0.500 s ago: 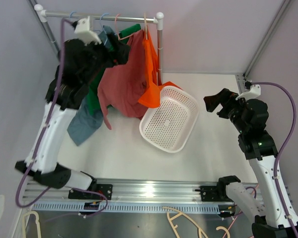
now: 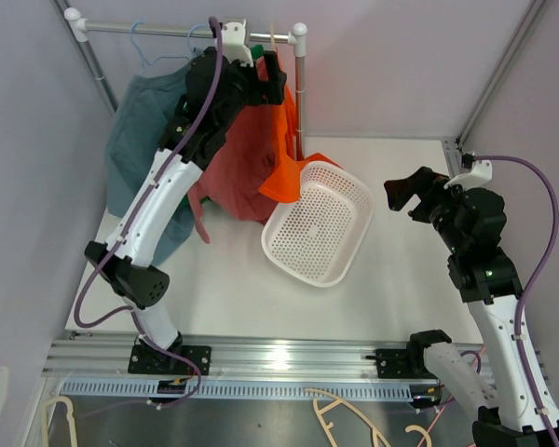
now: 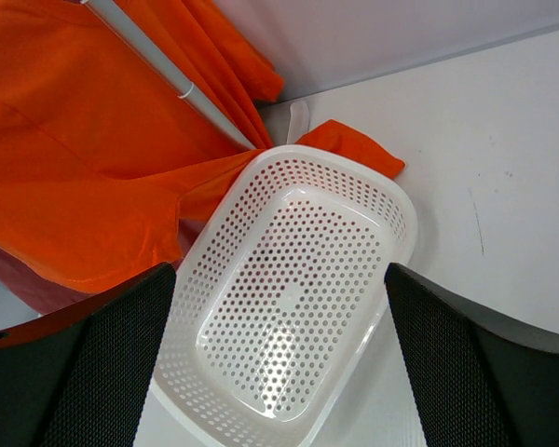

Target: Remove the t-shirt from the hanger

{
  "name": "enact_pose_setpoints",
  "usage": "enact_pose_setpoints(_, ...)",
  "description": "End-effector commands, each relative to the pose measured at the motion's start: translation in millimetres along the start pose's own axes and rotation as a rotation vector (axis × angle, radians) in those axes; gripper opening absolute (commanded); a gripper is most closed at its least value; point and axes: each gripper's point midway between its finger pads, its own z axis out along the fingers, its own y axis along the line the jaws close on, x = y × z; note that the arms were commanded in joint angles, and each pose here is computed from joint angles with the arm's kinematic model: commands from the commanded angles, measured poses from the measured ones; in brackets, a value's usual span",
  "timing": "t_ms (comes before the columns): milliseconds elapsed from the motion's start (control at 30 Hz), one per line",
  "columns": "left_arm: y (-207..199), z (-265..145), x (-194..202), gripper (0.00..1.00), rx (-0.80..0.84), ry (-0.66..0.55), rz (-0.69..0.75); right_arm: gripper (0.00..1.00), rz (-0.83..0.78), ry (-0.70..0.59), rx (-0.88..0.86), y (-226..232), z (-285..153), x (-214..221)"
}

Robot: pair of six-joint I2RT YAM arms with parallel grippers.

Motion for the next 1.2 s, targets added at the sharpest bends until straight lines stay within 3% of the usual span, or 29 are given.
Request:
enact_pose_setpoints(0, -23, 1, -47, 0.99, 0.045, -0.173, 0.082, 0.99, -0.021, -0.046, -0.007, 2, 2, -10)
enact_pose_setpoints(167, -25, 28, -48, 0.98, 0.001, -0.224, 0.108, 1.00, -0.022, -0.057, -0.014, 4, 1, -13)
enact_pose_setpoints(300, -19, 55, -37, 0.82, -0.062, -0.247, 0.142, 1.00, -0.019, -0.057, -0.023, 6, -2, -14)
enact_pose_setpoints(433, 0, 67, -31, 0.82, -0.179, -0.251, 0.153, 0.99, -0.022, -0.053, -0.031, 8, -7, -14)
enact_pose_setpoints(533, 8, 70, -31, 0.76, -0.227, -0.266, 0.153, 1.00, -0.026, -0.061, -0.030, 8, -12, -15)
enact_pose_setpoints(667, 15, 71, -37, 0.54, -0.264, -0.300, 0.138, 1.00, -0.037, -0.058, -0.015, 5, -15, -15)
enact_pose_setpoints(767, 20, 69, -42, 0.23, -0.280, -0.310, 0.117, 1.00, -0.044, -0.053, -0.012, 4, -14, -14)
enact_pose_setpoints(867, 26, 68, -48, 0.01, -0.270, -0.313, 0.087, 0.99, -0.044, -0.050, -0.014, 4, -14, -13)
enact_pose_setpoints(1067, 32, 60, -64, 0.01, -0.158, -0.290, 0.036, 0.99, -0.040, -0.023, -0.037, 7, -10, -7)
enact_pose_setpoints(1167, 23, 36, -90, 0.01, -0.104, -0.335, 0.045, 1.00, -0.027, -0.004, -0.062, 11, -5, -3)
